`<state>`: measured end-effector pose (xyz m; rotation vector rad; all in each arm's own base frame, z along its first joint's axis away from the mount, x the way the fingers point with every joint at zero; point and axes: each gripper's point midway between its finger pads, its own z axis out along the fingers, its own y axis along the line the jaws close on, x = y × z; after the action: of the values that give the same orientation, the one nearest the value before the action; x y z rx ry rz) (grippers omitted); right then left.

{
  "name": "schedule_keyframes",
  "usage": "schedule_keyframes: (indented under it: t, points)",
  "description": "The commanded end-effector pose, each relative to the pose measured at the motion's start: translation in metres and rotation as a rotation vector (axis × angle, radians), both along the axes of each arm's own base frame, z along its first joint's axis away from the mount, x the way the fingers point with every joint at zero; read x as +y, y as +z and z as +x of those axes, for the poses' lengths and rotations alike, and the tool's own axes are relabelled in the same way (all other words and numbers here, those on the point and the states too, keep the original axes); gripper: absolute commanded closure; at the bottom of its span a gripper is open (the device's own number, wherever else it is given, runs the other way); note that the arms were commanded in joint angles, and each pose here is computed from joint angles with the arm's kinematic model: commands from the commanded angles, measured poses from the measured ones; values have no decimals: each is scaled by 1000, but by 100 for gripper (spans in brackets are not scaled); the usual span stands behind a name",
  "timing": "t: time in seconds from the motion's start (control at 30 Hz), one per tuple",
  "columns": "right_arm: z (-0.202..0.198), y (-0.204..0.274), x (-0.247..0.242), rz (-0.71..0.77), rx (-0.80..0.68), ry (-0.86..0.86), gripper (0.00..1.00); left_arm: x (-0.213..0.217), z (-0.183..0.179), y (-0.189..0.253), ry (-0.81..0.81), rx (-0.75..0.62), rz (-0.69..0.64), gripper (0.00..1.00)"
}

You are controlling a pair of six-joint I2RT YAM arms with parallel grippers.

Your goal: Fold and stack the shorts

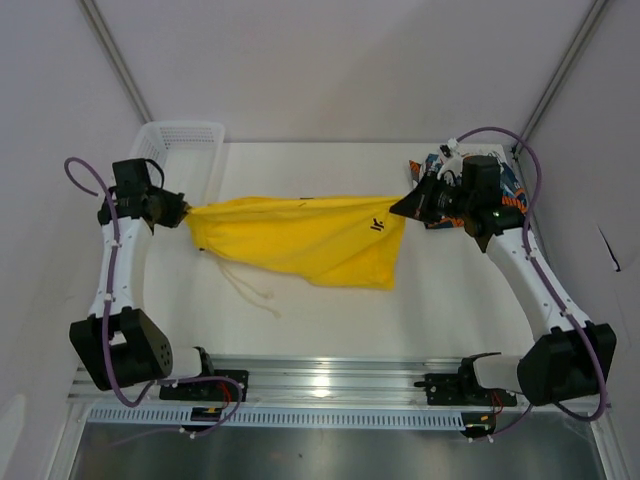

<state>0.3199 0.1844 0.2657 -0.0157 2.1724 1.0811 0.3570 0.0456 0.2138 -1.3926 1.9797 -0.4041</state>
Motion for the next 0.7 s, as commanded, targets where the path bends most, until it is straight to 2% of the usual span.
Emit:
schedule_keyframes:
  t: [0.0, 0.4, 0.53, 0.67]
  points:
    - [33, 11, 0, 12, -59, -23, 100, 19, 24, 12, 50, -58, 33, 100]
    - [100, -51, 0, 38, 65, -102, 100, 25, 77, -34, 21, 36, -14, 100]
    - [123, -66, -1, 38, 91, -136, 100, 20, 94, -34, 0, 32, -12, 100]
    - [126, -69, -3, 54, 86, -155, 100, 17, 101, -31, -16, 36, -13, 100]
